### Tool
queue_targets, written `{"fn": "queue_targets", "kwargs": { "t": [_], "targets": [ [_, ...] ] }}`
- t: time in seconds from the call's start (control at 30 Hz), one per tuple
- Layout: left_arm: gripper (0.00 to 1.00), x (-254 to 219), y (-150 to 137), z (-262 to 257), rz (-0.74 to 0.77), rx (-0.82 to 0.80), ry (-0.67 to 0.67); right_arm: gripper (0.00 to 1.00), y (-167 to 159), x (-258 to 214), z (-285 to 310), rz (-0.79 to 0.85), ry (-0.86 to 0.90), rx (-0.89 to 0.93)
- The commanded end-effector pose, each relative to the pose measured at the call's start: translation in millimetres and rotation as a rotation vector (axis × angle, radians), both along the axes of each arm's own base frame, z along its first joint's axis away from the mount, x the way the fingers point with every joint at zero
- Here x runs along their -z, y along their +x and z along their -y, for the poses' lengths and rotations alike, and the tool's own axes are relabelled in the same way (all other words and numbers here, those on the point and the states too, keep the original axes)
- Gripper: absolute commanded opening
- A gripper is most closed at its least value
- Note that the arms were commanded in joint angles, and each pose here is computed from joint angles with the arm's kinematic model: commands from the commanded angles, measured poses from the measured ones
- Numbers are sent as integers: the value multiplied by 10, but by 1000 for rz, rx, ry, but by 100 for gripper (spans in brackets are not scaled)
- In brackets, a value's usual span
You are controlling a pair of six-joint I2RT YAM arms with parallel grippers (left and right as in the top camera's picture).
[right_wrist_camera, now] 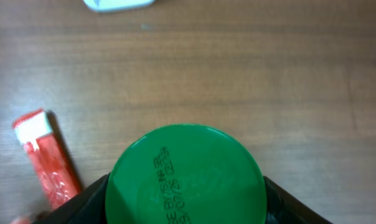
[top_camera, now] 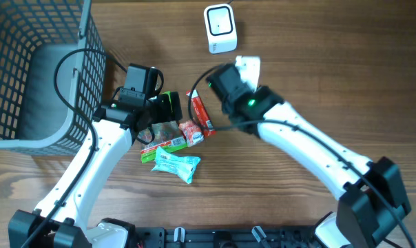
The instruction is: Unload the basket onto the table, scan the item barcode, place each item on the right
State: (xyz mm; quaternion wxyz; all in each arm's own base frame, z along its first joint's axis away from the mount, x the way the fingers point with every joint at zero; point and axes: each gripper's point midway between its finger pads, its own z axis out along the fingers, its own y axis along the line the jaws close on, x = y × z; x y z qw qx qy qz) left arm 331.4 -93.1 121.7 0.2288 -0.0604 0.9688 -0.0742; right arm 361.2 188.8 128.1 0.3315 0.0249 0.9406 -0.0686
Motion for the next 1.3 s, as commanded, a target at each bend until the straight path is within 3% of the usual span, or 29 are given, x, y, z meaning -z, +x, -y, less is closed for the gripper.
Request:
{"fn": "queue_targets", "kwargs": {
  "t": [0.0, 0.33, 0.47, 0.5, 0.57, 0.7, 0.8, 0.9, 1.13, 1.27],
  "targets": [
    [100, 30, -1, -19, -6, 9, 12, 68, 17, 174, 196, 107, -108, 30],
    [100, 30, -1, -19, -6, 9, 12, 71, -81, 461, 114, 53, -58, -39],
    [100, 30, -1, -19, -6, 9, 12, 87, -89, 453, 100, 49, -50, -47],
    [100, 30, -1, -19, -6, 9, 12, 100, -89, 401, 95, 56, -43, -50],
    [100, 30, -1, -19, -6, 9, 12, 100, -103, 282, -18, 42, -32, -157],
    [100, 30, -1, -19, -6, 9, 12, 100, -29, -459, -161, 0, 175, -308],
    [100, 30, -1, -19, -6, 9, 12, 100, -41, -621, 11, -114, 186, -446],
    [100, 30, -1, -19, -6, 9, 12, 100, -152, -400, 229, -229, 67, -567],
    [100, 30, -1, -19, -6, 9, 12, 99, -160, 364, 210, -420, 28, -538],
    [100, 30, -1, -19, -6, 9, 12, 92, -132, 670, 199, -482, 16, -532]
  ]
}}
